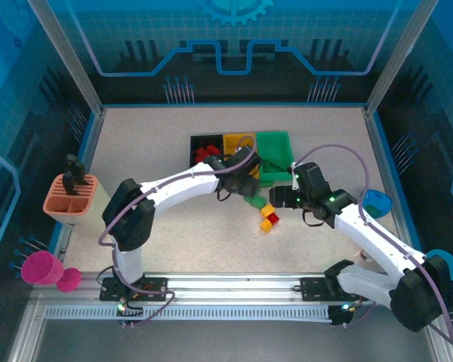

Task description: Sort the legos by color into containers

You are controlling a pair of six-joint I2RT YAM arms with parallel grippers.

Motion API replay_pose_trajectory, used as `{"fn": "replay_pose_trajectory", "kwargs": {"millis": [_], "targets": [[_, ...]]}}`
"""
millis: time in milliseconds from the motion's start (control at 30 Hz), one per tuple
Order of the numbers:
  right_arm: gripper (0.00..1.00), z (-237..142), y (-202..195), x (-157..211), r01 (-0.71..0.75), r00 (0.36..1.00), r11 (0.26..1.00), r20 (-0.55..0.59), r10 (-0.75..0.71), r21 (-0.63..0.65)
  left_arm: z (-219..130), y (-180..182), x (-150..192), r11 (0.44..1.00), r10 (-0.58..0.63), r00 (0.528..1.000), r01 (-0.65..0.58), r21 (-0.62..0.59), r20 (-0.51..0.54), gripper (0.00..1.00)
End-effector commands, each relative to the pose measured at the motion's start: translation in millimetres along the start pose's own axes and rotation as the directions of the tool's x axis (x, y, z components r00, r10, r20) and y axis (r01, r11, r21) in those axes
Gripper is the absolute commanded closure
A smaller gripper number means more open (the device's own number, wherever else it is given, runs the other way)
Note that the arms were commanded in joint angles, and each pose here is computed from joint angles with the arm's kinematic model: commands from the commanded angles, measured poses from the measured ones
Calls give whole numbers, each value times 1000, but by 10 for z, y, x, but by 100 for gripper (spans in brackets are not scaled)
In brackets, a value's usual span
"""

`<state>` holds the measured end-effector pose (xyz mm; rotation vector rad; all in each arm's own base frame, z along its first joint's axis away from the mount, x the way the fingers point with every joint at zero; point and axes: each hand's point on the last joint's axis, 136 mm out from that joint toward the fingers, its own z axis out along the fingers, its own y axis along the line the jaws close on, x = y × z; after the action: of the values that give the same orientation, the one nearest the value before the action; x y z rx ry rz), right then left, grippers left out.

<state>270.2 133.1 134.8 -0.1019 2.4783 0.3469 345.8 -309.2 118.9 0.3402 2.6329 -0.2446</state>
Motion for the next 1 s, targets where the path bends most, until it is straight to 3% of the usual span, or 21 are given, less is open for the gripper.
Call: {"fn": "replay_pose_trajectory", "kwargs": {"millis": [0, 367, 433, 500, 700, 967], "targets": [[16, -42, 1, 51, -23, 1000, 1000, 9, 23, -19, -176, 26, -362, 999, -17, 998, 14, 53, 68, 40], [16, -122, -42, 227, -48, 999, 998, 5, 48, -34, 16, 167, -1046, 997, -53, 992, 46, 66, 110, 40], [16, -134, -28, 243, -44, 999, 998, 1, 44, -43, 24, 169, -1149, 997, -56, 992, 49, 67, 112, 33], [16, -146, -9, 261, -37, 999, 998, -9, 37, -53, -41, 156, -1215, 996, -58, 992, 50, 69, 116, 18], [16, -150, 15, 355, -17, 999, 998, -31, 15, -69, -374, 73, -1260, 989, -73, 979, 46, 140, 193, 6], [16, -82, 28, 444, 13, 997, 998, -70, -18, -65, -710, 80, -1047, 980, -82, 968, 36, 193, 236, 6]]}}
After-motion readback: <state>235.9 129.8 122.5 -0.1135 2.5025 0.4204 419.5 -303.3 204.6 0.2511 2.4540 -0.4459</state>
